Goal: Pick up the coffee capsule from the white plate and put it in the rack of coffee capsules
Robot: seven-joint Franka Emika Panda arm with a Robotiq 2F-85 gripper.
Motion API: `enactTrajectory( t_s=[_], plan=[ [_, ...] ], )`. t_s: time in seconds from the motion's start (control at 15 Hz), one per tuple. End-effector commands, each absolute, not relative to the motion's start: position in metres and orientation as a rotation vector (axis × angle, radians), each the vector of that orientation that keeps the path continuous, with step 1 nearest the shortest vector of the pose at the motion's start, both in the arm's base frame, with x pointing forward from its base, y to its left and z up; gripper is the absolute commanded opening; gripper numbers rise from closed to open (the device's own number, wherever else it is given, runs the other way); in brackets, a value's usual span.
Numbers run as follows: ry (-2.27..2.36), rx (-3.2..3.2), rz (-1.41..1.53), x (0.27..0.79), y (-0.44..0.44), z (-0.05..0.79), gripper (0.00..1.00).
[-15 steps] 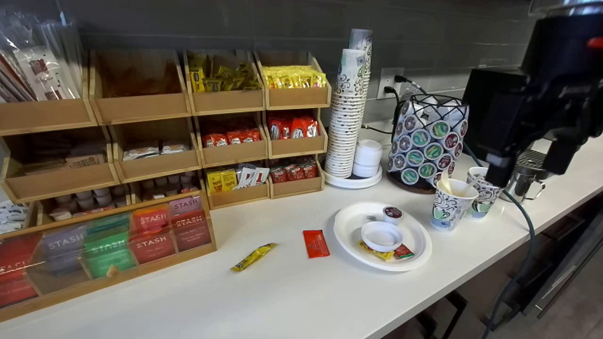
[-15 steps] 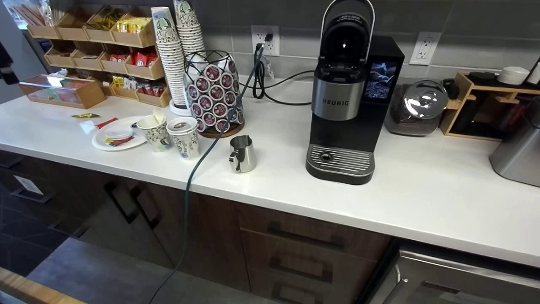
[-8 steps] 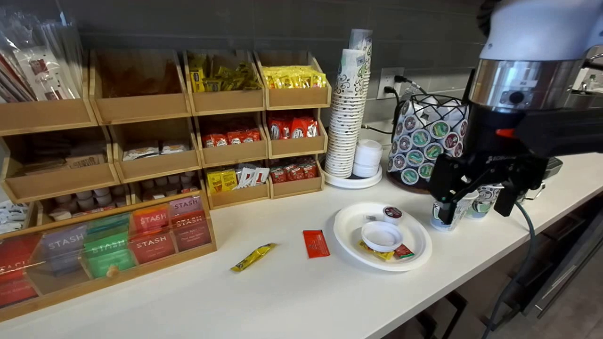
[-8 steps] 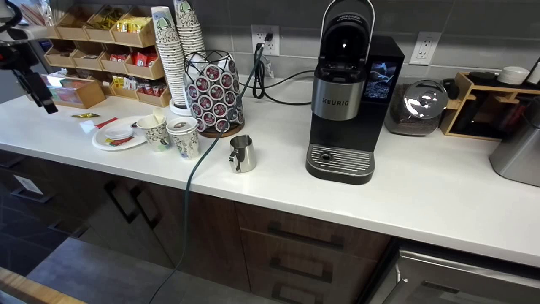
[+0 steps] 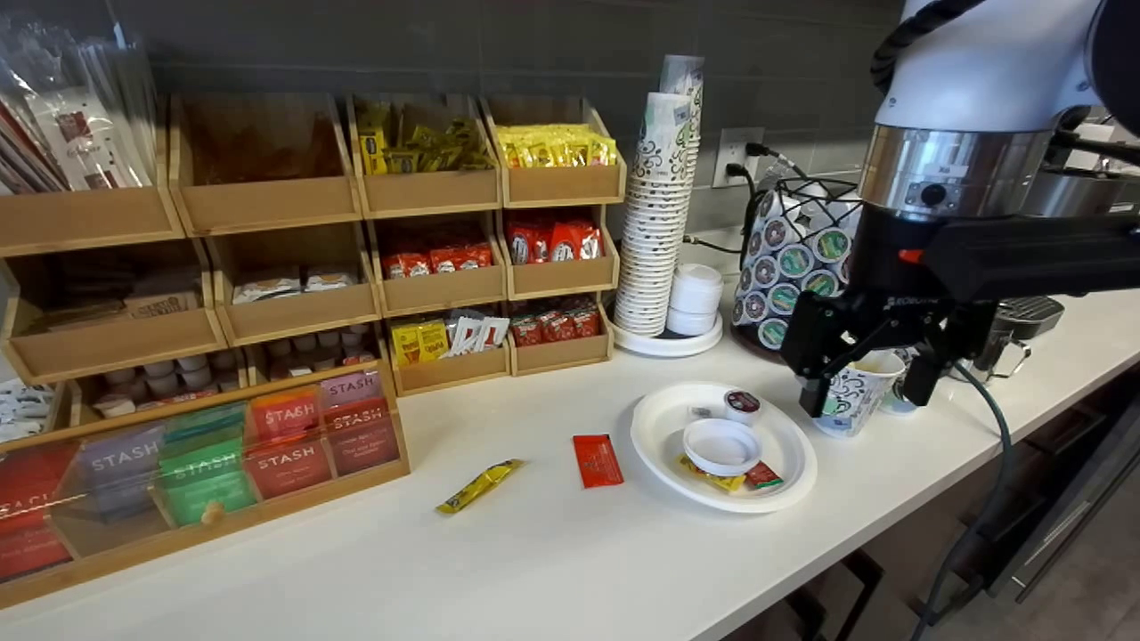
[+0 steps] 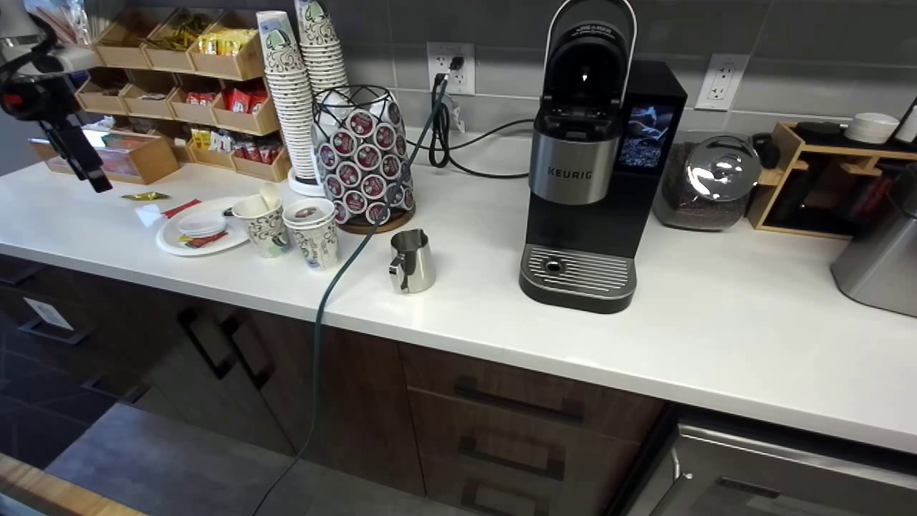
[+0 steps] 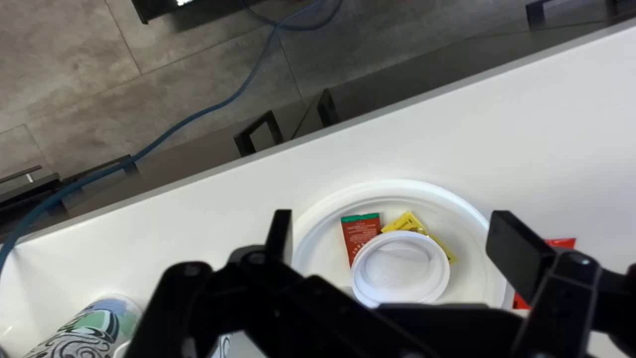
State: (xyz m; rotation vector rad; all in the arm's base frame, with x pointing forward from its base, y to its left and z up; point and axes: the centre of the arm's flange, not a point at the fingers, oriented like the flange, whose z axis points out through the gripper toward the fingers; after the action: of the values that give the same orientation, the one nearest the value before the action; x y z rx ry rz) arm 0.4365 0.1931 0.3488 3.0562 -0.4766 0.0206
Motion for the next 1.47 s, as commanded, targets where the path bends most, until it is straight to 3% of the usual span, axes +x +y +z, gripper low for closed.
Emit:
enactTrajectory(
  t_s=[0.0,0.47,1.4],
  plan=[
    [-0.490,3.118,0.185,0.468,0.196,0.302,1.00],
    [-0.530,3.017,0.465,0.522,0.167,0.244,1.00],
    [-0.307,3.088,0.381,0.531,0.137,0.226,1.00]
  ],
)
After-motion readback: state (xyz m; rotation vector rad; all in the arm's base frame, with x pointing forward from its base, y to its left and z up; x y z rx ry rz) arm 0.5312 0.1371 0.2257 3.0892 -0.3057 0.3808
